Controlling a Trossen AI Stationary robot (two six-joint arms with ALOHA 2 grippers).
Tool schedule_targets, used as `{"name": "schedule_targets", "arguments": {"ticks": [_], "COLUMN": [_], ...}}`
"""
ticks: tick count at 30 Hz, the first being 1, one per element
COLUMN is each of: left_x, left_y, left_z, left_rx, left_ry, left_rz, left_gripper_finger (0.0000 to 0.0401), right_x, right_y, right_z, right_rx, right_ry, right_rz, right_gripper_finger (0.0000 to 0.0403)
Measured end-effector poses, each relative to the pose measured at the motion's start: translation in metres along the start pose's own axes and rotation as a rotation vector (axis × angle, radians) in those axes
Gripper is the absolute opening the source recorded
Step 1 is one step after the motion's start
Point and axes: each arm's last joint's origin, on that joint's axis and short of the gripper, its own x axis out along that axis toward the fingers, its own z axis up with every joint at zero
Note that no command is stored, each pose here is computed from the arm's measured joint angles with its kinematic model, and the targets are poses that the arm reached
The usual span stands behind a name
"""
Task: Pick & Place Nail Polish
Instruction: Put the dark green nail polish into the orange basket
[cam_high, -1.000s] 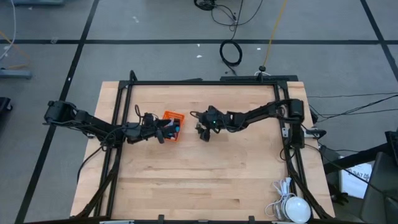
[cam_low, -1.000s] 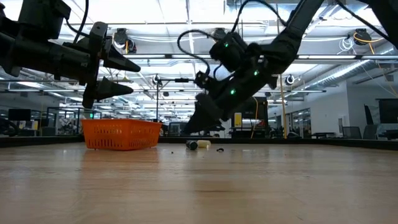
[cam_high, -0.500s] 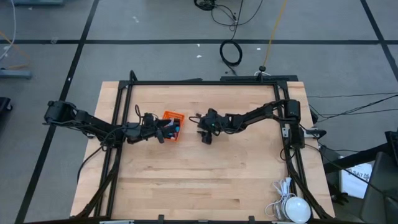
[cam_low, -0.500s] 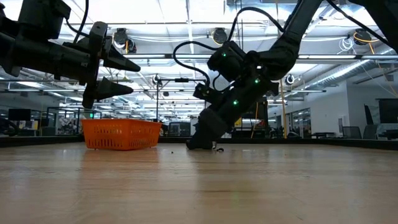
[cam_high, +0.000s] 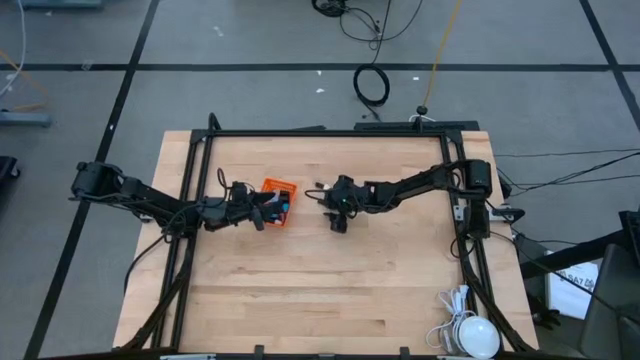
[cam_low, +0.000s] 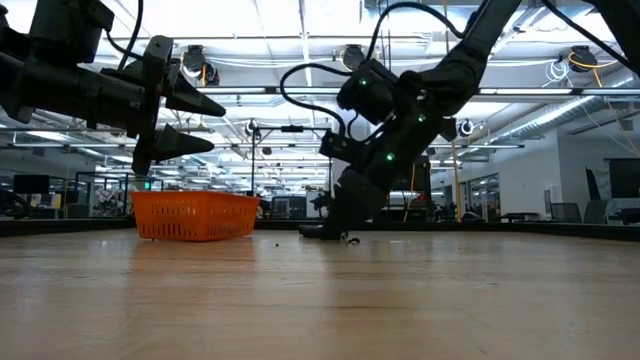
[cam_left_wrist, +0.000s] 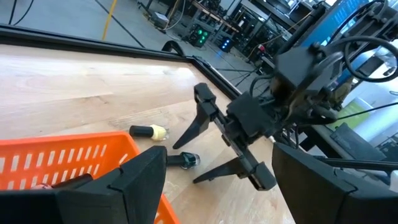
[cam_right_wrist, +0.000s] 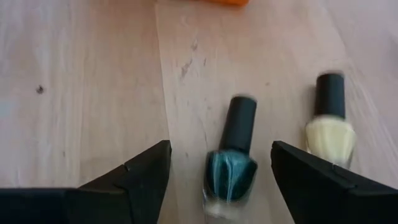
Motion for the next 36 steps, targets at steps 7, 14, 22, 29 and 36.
{"name": "schedule_targets", "arguments": {"ticks": [7,14,22,29,36], "left_x": [0.0,0.0,0.0,0.0,0.0], "left_y": [0.0,0.0,0.0,0.0,0.0], "left_z": [0.0,0.0,0.0,0.0,0.0], "left_rx": [-0.001,-0.001,0.002,0.001,0.0], "left_ry": [0.002,0.002,0.002,0.002,0.002], "left_rz": [-0.002,-0.002,-0.001,-0.001,-0.001], "left_gripper_finger": [0.0283,0.0283,0.0283,0.0283,0.0283], "right_x": [0.003,0.003,0.003,0.003,-0.016], "right_y": [0.0,0.001,0.001,0.006,0.015], "right_z": [-0.007,-0.012,-0.014,-0.013,0.001], "right_rx": [0.007,0.034,0.032,0.019,-0.004], "right_ry": [0.029,0.06,0.082,0.079,0.01], "right_rz": [0.001,0.005,0.01,0.012,0.069], "right_gripper_finger": [0.0248,0.018,0.0111,0.0111,0.0111]}}
